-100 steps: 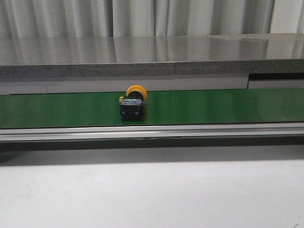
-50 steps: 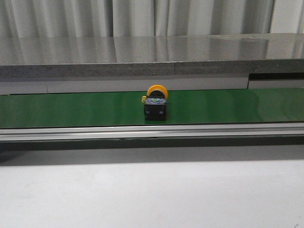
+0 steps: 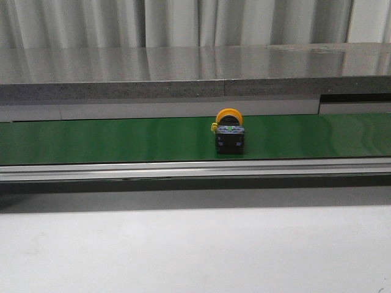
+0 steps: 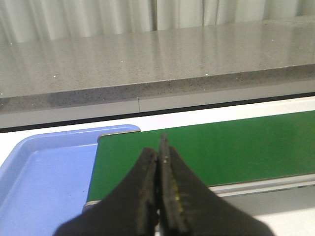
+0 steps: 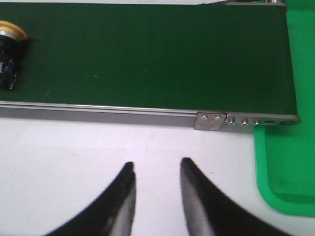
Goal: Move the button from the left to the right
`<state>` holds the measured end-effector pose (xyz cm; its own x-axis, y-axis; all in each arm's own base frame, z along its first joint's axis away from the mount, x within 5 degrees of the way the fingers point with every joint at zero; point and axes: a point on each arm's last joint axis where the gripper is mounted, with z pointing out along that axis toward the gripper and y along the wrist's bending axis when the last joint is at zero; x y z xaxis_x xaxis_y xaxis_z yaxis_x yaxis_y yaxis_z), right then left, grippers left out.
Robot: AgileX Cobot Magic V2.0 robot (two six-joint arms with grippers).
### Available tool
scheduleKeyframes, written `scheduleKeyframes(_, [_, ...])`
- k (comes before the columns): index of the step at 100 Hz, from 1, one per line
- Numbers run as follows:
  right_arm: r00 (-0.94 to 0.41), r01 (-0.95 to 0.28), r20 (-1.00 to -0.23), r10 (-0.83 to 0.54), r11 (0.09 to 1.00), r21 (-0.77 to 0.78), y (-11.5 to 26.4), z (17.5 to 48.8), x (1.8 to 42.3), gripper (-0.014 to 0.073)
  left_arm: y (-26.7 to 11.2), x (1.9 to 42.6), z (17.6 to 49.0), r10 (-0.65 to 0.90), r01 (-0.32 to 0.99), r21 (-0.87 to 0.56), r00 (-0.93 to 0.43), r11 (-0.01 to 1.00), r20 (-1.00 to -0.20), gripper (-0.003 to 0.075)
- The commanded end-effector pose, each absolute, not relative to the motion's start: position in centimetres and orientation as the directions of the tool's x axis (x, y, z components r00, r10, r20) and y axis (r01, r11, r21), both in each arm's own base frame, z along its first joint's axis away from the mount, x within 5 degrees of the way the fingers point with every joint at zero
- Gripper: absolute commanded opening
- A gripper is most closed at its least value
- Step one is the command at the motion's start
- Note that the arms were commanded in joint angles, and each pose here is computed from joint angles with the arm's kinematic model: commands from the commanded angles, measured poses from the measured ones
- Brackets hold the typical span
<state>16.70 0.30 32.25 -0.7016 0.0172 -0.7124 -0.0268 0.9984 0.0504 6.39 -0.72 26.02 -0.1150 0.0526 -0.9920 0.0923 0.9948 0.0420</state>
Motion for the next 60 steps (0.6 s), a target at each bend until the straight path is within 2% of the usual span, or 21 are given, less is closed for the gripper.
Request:
scheduleKeyframes(1, [-0.633, -0.029, -0.774, 0.021, 0.998, 0.050, 0.3, 33.8, 17.1, 0.0507, -0.6, 6.5, 27.5, 0.029, 0.080, 0.027, -0.021, 0.996, -0.999, -0.0020])
scheduleKeyframes(5, [-0.629, -0.028, -0.777, 0.022, 0.998, 0.051, 0.3, 33.9, 17.1, 0.0558, -0.6, 6.5, 27.5, 0.029, 0.080, 0.027, -0.021, 0.996, -0.999, -0.0020])
scheduleKeyframes(11, [-0.622, -0.028, -0.782, 0.035, 0.997, 0.067, 0.4, 33.9, 17.2, 0.0588, -0.6, 6.5, 27.5, 0.029, 0.080, 0.027, -0.021, 0.996, -0.999, -0.0020])
scheduleKeyframes(35, [-0.594, -0.037, -0.803, 0.046, 0.996, 0.085, 0.5, 34.3, 18.1, 0.0580, -0.6, 6.5, 27.5, 0.029, 0.080, 0.027, -0.021, 0.996, -0.999, -0.0020])
scheduleKeyframes(49, [-0.619, -0.042, -0.784, 0.048, 0.995, 0.094, 0.6, 34.4, 20.1, 0.0580, -0.6, 6.5, 27.5, 0.029, 0.080, 0.027, -0.021, 0.996, -0.999, -0.0020])
scheduleKeyframes(60, [-0.643, -0.103, -0.766, 0.004, 0.990, 0.092, 1.3, 34.3, 22.2, 0.0580, -0.6, 6.5, 27.5, 0.029, 0.080, 0.027, -0.021, 0.996, -0.999, -0.0021])
